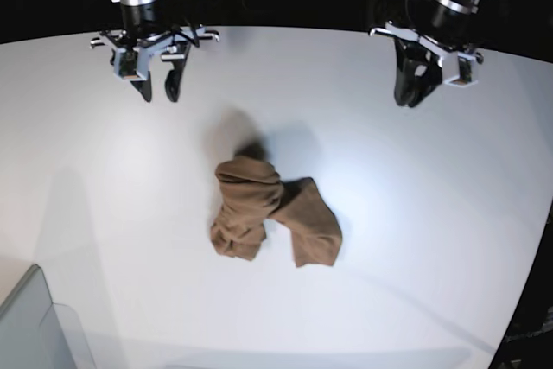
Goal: Layout the t-shirt on the table in an organized manner, then fold the t-shirt properly
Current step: 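Lower the left gripper onto the crumpled brown t-shirt and grasp it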
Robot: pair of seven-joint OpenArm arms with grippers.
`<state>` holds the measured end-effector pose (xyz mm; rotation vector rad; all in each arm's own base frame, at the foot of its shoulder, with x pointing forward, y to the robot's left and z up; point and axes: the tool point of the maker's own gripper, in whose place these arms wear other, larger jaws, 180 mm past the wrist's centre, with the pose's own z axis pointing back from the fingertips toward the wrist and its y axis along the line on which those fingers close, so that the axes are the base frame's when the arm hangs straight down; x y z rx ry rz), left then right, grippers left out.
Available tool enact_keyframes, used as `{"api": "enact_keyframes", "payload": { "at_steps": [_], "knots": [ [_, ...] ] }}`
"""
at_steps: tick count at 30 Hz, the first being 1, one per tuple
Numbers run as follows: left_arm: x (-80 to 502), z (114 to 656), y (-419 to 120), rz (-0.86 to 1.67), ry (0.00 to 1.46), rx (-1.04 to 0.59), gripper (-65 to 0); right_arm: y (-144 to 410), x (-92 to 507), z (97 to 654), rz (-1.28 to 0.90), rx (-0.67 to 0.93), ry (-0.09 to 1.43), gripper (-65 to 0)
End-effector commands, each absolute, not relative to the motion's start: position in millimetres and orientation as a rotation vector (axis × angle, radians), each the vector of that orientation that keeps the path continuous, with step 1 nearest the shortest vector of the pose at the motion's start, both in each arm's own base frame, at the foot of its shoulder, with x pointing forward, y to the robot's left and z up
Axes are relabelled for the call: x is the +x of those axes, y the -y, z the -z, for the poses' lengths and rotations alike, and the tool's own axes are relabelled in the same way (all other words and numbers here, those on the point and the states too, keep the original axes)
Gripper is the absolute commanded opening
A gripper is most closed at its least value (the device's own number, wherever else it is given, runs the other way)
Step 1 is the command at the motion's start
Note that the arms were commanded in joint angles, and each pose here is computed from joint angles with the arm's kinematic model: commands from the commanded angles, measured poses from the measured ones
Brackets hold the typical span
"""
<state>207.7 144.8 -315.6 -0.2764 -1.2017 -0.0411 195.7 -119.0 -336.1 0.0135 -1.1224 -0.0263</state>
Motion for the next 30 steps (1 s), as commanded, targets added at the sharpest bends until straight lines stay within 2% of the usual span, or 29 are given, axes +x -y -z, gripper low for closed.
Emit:
{"api": "enact_keyframes", "payload": {
  "at_steps": [1,4,6,13,18,26,30],
  "knots": [
    [216.9,301.1,-143.4,0.046,1.260,-0.286,-45.8,119.0,203.2,325.1,0.026,0.015,1.164,-34.7],
    [240.6,295.8,-142.7,0.064,1.277,-0.280,-26.8,119.1,205.9,325.6,0.024,0.015,1.158,-28.9],
    [263.6,292.0,-139.7,0.041,1.300,-0.285,-20.0,119.1,205.4,325.9,0.024,0.015,1.156,-28.8],
    [341.0,328.6,-119.5,-0.080,1.206,-0.322,-19.3,111.8,199.8,330.2,0.018,0.035,1.135,-28.8],
    [375.4,359.0,-82.3,0.000,1.129,-0.356,-19.3,113.2,195.6,333.2,0.015,0.029,1.121,-28.8],
    [386.2,389.1,-38.6,0.150,1.042,-0.369,-19.3,114.4,194.2,334.7,0.015,0.025,1.115,-28.8],
    [386.5,398.7,-38.5,0.162,1.016,-0.356,-19.3,114.3,195.0,334.7,0.015,0.025,1.117,-28.8]
  ]
}}
